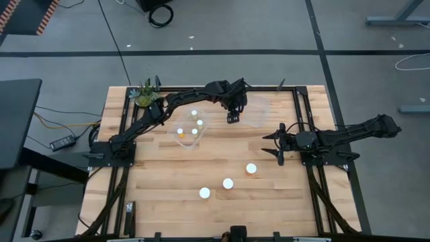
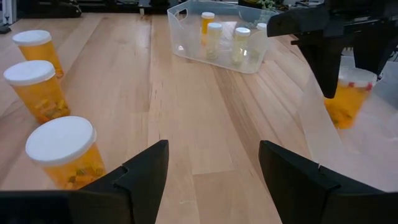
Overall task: Pick and place medicine bottles into bin by pill shape (circle, oval)
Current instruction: Put the big orange pill bottle into the right transparent bin
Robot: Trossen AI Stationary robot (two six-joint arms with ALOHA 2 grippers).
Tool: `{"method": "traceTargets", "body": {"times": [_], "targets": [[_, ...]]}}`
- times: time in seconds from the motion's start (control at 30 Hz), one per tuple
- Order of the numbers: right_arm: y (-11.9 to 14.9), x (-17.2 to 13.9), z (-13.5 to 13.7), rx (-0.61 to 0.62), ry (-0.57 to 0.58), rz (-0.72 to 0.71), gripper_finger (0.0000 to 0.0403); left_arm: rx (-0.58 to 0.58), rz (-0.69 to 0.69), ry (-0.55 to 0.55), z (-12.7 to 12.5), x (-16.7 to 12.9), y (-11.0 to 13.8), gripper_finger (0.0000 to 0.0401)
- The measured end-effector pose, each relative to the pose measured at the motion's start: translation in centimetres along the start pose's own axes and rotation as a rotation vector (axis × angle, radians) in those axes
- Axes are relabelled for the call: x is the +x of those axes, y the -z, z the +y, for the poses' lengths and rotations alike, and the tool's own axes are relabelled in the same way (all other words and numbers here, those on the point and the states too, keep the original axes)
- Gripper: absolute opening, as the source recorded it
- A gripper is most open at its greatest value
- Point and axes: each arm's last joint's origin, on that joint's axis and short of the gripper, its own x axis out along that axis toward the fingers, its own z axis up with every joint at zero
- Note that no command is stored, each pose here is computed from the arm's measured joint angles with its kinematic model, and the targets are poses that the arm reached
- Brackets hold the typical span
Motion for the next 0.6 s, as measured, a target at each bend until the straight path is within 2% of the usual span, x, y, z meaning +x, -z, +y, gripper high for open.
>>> {"method": "traceTargets", "body": {"times": [0.6], "targets": [[0.0,0.0,0.0,0.0,0.0,0.0,0.0257,0.008,-0.001,-0.001,-0.01,-0.02,-0.02,0.0257]]}}
